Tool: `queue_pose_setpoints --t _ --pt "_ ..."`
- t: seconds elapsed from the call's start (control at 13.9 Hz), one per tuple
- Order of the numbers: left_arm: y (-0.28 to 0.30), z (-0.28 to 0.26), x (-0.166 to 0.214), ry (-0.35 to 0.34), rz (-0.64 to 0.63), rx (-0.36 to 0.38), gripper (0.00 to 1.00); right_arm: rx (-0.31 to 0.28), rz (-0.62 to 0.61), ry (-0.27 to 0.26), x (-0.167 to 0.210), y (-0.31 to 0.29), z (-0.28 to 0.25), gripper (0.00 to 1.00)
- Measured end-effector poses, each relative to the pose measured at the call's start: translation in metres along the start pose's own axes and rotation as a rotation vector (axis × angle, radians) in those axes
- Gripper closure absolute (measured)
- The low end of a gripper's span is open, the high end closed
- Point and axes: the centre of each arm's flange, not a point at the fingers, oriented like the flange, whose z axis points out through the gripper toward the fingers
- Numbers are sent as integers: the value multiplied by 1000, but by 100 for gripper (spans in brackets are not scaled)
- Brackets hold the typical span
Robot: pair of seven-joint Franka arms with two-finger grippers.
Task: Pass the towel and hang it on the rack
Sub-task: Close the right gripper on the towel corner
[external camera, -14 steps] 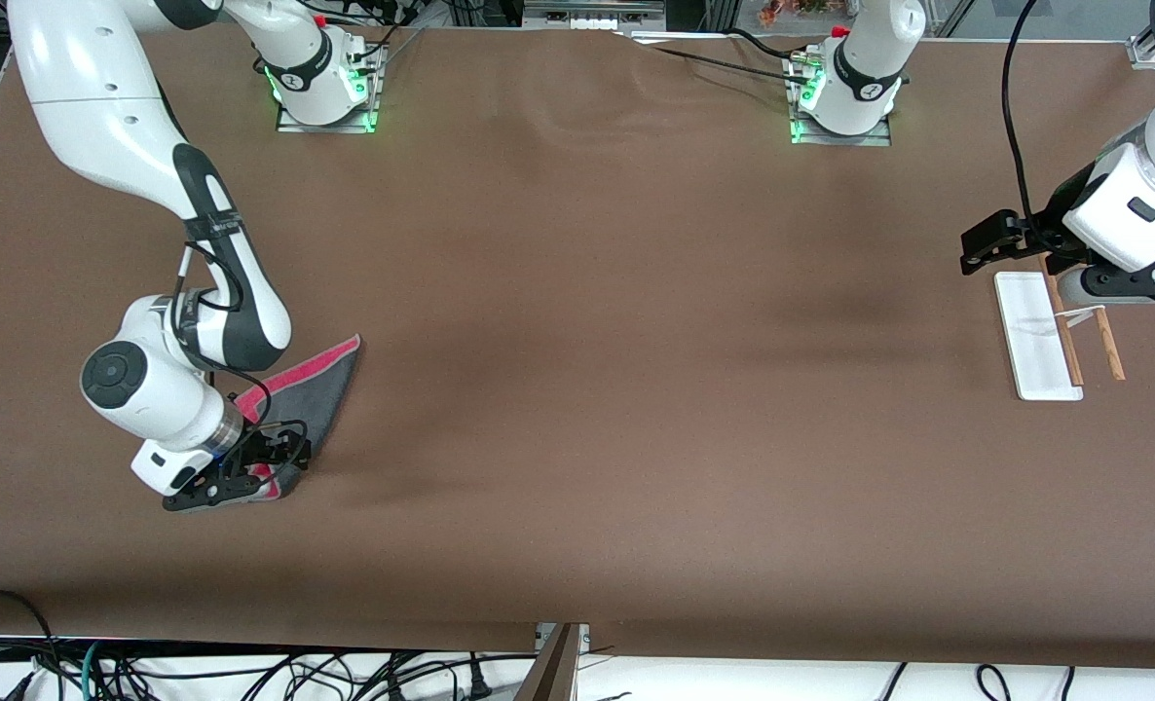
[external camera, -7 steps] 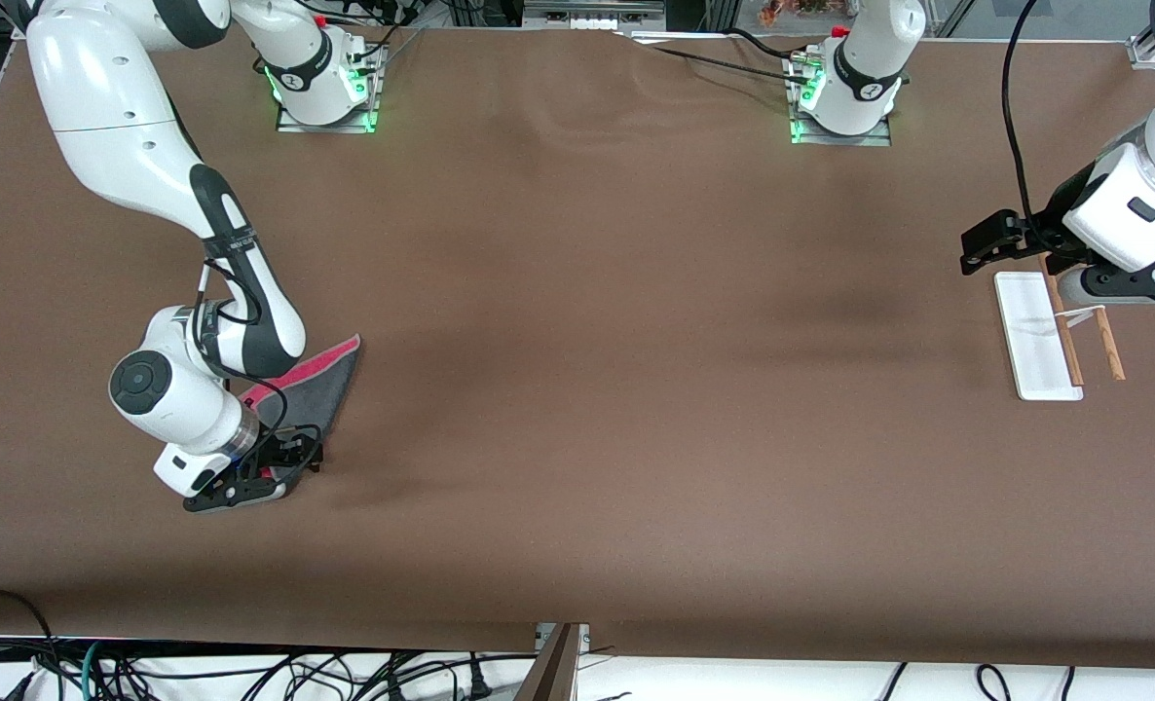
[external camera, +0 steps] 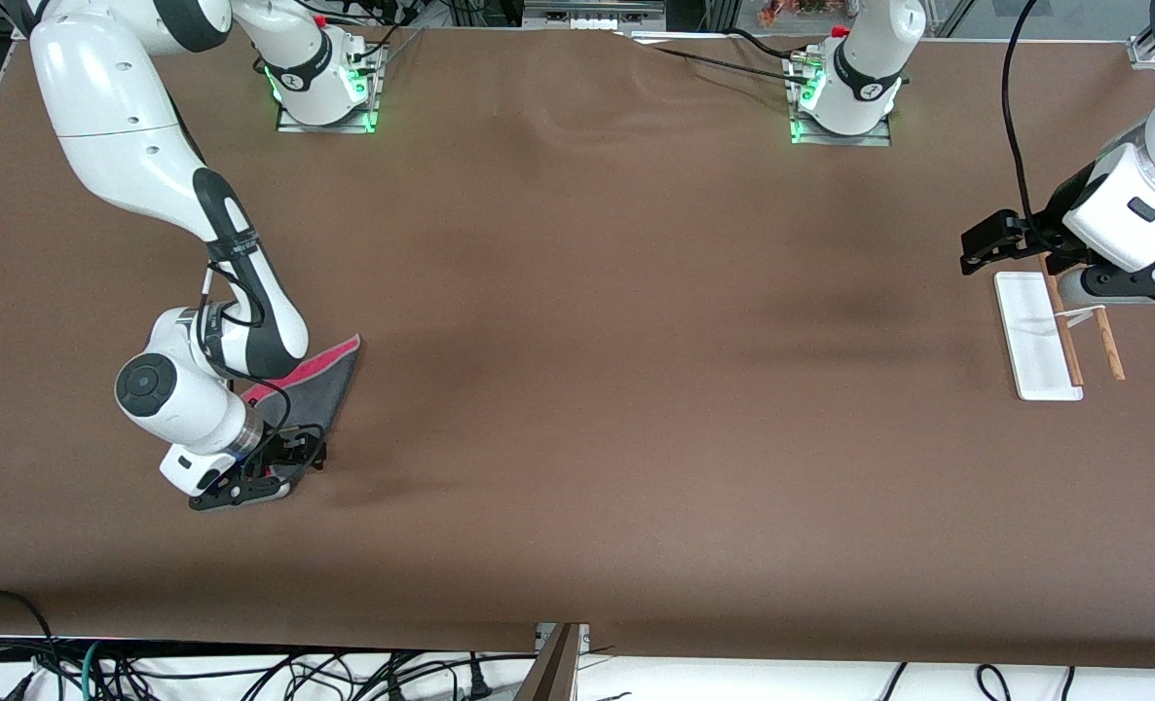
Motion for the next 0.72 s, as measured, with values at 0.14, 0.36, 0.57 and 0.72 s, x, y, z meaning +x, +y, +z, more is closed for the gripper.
queue_pose_setpoints --t 0.14,0.36,0.57,0.72 --pt "0 0 0 0 0 0 0 6 2 -27 -3 -1 3 0" --pt "0 0 0 0 0 0 0 34 23 -69 -8 -3 6 0" --pt "0 0 0 0 0 0 0 47 34 -98 -9 -3 4 0" --pt "0 0 0 0 0 0 0 50 38 -117 -9 0 -2 0"
